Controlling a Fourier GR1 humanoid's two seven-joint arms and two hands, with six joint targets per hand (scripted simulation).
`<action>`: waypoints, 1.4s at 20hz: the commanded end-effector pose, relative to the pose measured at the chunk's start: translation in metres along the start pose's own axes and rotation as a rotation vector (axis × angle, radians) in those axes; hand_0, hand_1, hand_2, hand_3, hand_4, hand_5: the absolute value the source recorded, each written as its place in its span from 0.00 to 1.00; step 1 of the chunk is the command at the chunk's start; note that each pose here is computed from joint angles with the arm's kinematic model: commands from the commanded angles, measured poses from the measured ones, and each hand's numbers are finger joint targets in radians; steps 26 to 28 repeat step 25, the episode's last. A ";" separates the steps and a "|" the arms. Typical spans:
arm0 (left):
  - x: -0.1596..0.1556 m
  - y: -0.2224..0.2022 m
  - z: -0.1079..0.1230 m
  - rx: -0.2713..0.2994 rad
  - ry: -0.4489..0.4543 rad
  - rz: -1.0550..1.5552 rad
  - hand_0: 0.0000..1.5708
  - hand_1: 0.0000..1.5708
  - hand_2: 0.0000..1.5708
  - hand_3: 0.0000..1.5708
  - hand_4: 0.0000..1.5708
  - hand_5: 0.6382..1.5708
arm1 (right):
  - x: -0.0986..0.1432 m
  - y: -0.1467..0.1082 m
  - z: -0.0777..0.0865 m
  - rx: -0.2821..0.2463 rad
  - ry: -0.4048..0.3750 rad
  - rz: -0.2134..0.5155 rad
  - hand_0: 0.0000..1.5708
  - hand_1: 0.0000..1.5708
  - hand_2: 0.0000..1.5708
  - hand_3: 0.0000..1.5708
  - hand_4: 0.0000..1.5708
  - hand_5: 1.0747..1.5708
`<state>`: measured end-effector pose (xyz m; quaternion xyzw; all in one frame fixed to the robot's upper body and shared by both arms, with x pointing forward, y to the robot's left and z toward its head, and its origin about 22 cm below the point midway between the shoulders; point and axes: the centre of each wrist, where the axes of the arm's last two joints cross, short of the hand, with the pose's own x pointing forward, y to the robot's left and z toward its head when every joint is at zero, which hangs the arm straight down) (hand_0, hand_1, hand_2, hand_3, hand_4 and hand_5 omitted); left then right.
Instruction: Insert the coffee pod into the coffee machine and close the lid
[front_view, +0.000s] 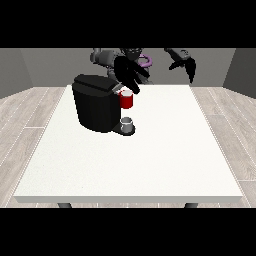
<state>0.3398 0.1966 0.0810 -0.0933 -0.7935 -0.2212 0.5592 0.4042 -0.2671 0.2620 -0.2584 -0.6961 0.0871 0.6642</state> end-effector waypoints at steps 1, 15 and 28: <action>0.005 -0.007 -0.010 -0.025 -0.028 0.009 0.00 0.00 0.00 0.00 0.16 1.00 | 0.059 0.039 0.018 0.115 -0.319 -0.087 0.00 0.00 0.00 0.00 0.00 1.00; 0.027 0.000 -0.021 -0.041 -0.083 -0.031 0.00 0.00 0.00 0.00 0.21 1.00 | 0.084 0.091 0.012 0.183 -0.509 -0.194 0.00 0.00 0.00 0.00 0.00 1.00; -0.028 0.013 0.037 0.138 0.111 0.053 0.00 0.00 0.00 0.00 0.17 1.00 | 0.015 0.191 0.061 0.493 -0.532 -0.280 0.00 0.00 0.00 0.00 0.17 1.00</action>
